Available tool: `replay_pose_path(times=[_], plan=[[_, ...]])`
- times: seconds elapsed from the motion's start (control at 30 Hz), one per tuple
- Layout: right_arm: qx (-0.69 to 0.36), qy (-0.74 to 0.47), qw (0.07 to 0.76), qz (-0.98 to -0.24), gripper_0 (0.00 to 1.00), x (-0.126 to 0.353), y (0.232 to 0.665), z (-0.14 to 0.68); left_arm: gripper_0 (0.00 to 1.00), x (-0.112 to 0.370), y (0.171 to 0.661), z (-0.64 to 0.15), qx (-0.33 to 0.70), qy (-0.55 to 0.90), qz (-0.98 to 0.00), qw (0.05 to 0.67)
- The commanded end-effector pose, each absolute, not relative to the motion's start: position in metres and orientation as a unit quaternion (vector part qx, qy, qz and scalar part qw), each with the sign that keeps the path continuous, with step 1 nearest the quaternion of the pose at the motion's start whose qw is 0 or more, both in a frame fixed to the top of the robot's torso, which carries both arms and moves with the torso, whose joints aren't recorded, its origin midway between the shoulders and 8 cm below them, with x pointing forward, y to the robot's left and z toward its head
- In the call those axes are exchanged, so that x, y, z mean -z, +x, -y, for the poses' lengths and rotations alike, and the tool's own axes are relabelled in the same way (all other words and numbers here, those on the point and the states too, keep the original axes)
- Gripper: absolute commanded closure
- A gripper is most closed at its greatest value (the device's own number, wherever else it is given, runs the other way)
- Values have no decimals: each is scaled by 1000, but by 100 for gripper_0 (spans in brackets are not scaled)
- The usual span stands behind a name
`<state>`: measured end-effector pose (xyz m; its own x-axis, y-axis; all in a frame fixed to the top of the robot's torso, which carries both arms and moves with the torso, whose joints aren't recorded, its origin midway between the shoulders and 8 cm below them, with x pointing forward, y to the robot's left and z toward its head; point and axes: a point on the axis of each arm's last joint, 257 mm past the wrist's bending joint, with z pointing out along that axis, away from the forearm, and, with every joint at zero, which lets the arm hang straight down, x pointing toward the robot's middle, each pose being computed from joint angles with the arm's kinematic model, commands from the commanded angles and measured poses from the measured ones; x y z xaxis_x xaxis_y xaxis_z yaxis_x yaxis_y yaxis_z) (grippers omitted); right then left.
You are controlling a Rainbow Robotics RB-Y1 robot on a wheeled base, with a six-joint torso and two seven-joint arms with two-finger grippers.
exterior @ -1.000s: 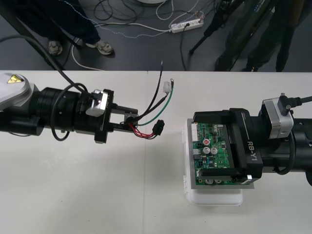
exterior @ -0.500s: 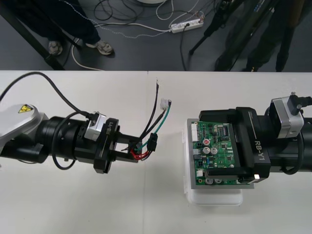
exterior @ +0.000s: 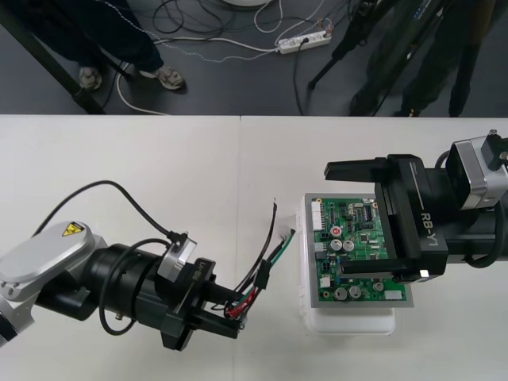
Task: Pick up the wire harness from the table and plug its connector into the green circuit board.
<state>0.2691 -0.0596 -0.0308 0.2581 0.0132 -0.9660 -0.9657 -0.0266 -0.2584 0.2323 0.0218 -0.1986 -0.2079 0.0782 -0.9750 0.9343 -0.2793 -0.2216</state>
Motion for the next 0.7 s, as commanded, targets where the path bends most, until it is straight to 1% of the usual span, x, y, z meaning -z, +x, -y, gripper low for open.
replay_pose_path(times=[0.03, 0.17, 0.33, 0.43, 0.53, 0.57, 0.7], plan=[[-433, -609, 528, -404, 0, 24, 254, 57, 100, 189, 196, -6, 661, 502, -463, 310], [-444, -620, 505, -404, 0, 30, 249, 58, 100, 192, 193, 4, 666, 497, -473, 293], [-506, -620, 448, -398, 0, 44, 231, 57, 100, 189, 188, 5, 679, 492, -483, 254], [-523, -625, 425, -395, 0, 52, 222, 58, 100, 188, 186, 4, 686, 484, -491, 230], [-519, -632, 422, -392, 0, 54, 220, 58, 100, 185, 188, 5, 691, 475, -499, 221], [-500, -647, 433, -378, 0, 56, 222, 57, 100, 184, 189, 6, 697, 461, -508, 210], [-466, -671, 448, -363, 0, 62, 229, 55, 100, 181, 188, 10, 707, 445, -515, 193]])
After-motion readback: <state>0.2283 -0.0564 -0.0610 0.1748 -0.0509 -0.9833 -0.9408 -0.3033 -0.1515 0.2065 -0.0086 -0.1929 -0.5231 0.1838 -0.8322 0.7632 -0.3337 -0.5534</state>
